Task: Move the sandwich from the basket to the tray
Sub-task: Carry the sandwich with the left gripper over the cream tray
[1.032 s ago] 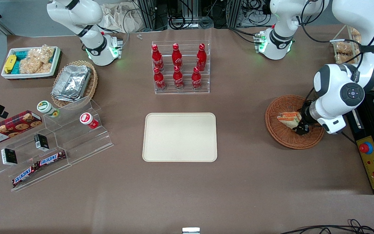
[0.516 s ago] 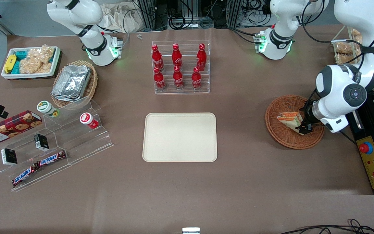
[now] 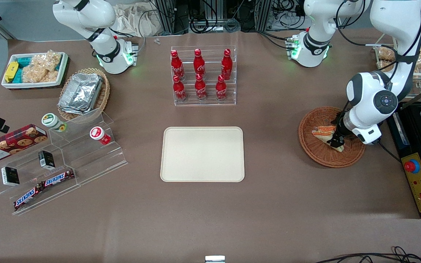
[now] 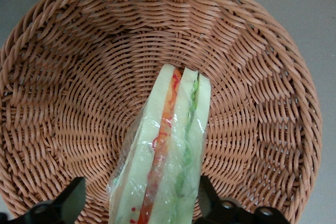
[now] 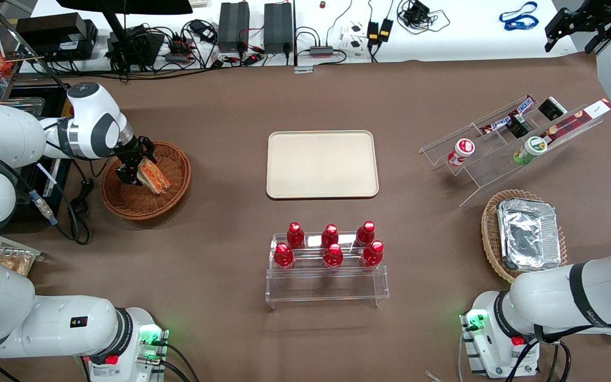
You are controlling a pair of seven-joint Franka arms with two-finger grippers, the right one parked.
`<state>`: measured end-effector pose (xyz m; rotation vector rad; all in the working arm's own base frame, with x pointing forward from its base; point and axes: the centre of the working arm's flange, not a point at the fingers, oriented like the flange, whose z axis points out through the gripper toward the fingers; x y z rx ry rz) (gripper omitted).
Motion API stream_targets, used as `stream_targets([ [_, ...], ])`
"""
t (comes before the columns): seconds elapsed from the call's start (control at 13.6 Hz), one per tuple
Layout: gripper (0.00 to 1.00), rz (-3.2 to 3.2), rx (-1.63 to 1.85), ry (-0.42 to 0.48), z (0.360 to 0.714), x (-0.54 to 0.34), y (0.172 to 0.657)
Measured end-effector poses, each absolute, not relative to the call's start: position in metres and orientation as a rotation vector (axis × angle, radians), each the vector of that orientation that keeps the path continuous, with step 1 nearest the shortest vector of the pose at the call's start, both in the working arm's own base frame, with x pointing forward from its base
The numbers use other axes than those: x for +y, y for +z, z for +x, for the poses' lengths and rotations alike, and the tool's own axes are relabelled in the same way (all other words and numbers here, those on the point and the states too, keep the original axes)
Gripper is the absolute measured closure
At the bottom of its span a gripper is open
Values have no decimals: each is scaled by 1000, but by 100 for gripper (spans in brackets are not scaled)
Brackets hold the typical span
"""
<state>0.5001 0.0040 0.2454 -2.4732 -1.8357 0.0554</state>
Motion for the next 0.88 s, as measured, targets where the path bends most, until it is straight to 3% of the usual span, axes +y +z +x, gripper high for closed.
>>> stream_targets([
  [0.29,52,-2491,-1851,13,504,4,248],
  [0.66,71,-2510,-1850,-19,512,1,260],
  [0.81,81,-2529,-1783,24,525,-2,293],
  [0.88,81,-2547,-1716,68,535,-5,322],
])
